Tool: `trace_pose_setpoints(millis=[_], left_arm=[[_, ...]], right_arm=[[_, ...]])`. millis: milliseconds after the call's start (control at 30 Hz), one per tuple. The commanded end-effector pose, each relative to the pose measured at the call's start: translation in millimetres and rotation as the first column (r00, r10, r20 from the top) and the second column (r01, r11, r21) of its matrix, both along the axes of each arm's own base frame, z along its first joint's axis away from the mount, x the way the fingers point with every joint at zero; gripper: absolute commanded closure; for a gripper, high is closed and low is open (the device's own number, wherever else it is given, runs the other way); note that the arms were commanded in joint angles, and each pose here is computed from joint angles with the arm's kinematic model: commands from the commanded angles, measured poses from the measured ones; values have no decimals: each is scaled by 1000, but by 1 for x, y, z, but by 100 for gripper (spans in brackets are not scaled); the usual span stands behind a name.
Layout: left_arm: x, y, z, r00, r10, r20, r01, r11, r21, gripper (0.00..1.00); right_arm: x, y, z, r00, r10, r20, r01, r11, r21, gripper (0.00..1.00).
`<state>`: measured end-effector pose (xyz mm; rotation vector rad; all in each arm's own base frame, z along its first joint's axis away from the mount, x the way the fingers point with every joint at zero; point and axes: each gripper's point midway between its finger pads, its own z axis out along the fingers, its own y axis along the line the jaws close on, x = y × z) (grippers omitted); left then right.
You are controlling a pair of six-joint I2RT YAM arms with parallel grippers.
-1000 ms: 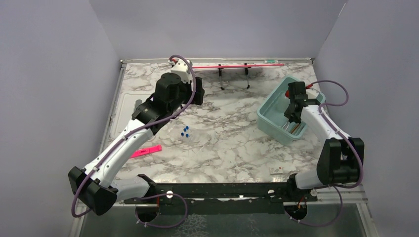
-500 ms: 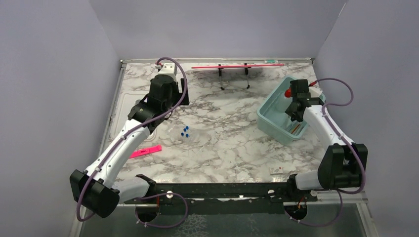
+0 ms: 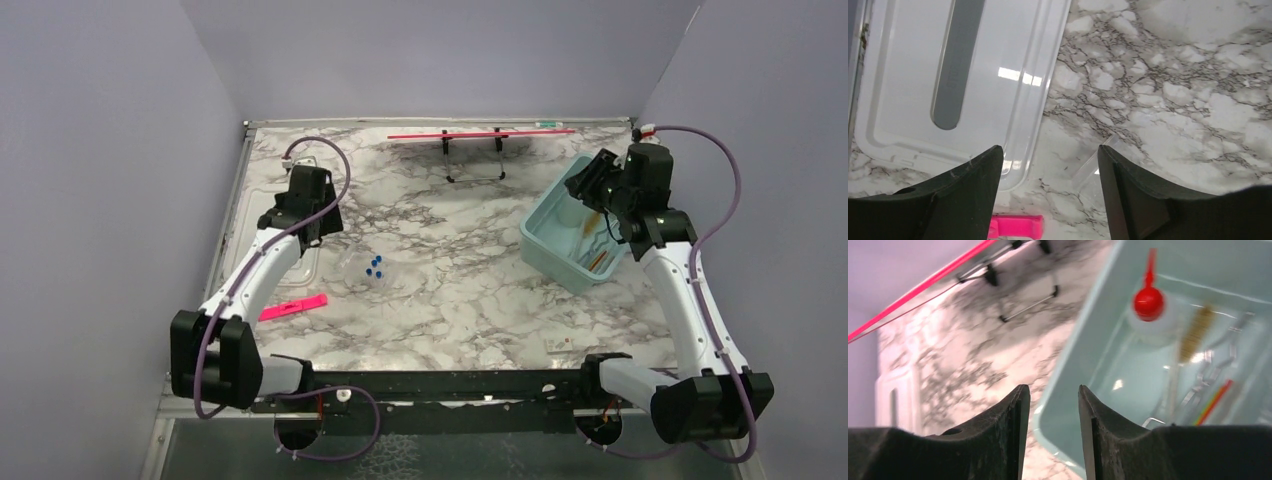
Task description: Organize the chemistry lab equipment
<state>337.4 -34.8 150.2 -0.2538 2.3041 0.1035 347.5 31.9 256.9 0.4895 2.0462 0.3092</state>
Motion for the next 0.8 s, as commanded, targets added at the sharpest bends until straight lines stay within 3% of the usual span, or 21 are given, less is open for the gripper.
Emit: trace_pose_setpoints(millis=[0, 133, 400, 767], left_arm=[[13, 12, -26, 997, 23, -75, -27, 998, -52, 34], [31, 22, -54, 986, 26, -164, -46, 992, -114, 46], [47, 28, -86, 968, 8, -252, -46, 988, -144, 55], [40, 51, -119, 938, 48, -342, -77, 994, -71, 56]], right_arm=[[1, 54, 34, 941, 303, 150, -318, 944, 88, 56], [-3, 73, 32, 906, 380, 187, -408, 901, 145, 64], [-5, 97, 14, 882, 439, 172, -468, 862, 196, 70], [-3, 137, -4, 837, 527, 145, -547, 814, 196, 70]])
